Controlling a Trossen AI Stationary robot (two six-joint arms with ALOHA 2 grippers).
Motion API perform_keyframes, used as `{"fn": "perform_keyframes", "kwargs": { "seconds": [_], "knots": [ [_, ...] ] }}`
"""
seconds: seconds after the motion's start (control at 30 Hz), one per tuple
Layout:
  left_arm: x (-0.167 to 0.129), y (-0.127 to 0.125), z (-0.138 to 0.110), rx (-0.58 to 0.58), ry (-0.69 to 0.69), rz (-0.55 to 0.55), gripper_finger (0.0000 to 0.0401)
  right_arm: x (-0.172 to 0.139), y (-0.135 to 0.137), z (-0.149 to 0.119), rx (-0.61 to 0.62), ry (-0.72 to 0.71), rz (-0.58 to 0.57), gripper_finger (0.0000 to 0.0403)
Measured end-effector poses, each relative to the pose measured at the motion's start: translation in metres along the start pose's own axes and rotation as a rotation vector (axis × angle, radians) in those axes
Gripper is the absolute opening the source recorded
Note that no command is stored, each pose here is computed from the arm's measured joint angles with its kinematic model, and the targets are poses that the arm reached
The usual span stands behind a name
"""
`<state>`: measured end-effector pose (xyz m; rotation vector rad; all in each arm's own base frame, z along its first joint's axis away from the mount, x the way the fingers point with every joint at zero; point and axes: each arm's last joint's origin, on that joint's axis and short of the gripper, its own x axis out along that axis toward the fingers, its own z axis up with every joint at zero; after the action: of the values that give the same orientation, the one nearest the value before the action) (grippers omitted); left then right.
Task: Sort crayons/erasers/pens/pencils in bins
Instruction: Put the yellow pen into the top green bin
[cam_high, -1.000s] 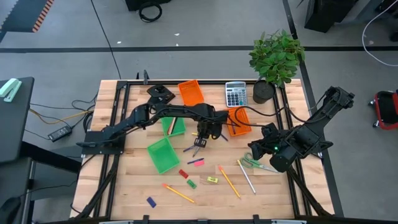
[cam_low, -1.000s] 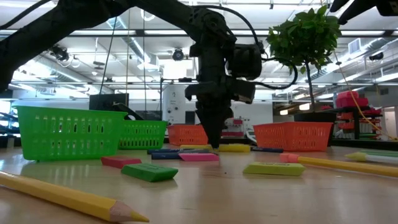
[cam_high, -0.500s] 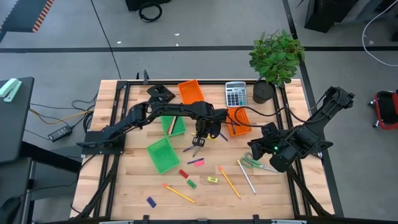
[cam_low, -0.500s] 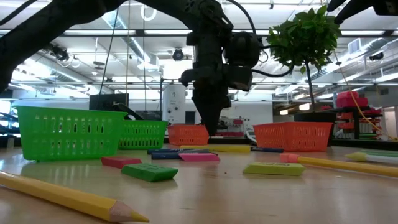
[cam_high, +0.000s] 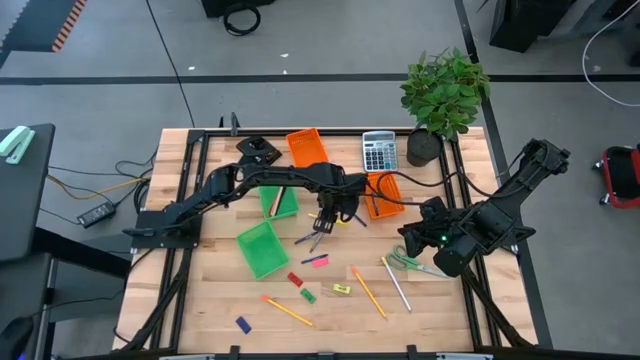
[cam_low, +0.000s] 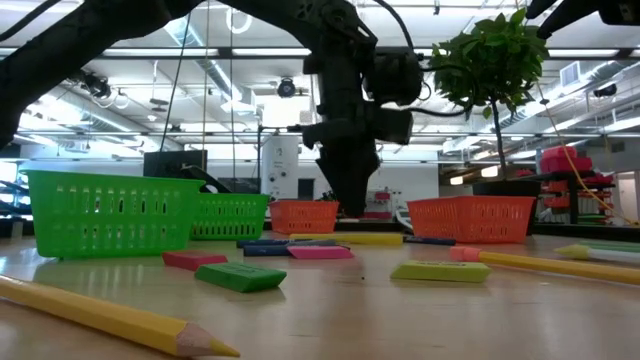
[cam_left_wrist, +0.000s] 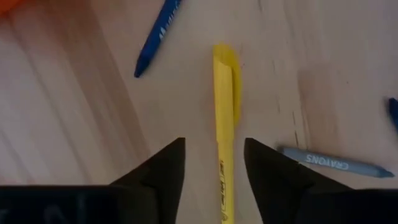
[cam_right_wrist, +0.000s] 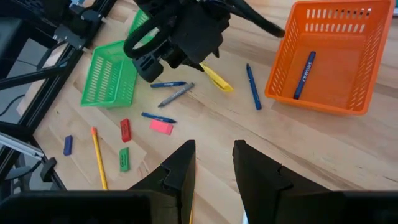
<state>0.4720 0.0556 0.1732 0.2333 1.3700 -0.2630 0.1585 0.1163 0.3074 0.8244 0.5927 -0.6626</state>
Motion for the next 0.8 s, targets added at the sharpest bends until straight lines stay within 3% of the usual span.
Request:
{"fn": "perform_keyframes", "kwargs": {
  "seconds": [0.27, 0.8],
  "knots": [
    [0.017, -0.001, -0.003, 0.001, 0.074, 0.013, 0.0202, 0.000, 0.000, 0.000, 0.003, 0.000, 0.000, 0.0115],
    [0.034, -0.005, 0.000, -0.100, 0.086, 0.020, 0.0135, 0.000, -0.002, 0.000, -0.028, -0.003, -0.019, 0.0115]
  ]
}}
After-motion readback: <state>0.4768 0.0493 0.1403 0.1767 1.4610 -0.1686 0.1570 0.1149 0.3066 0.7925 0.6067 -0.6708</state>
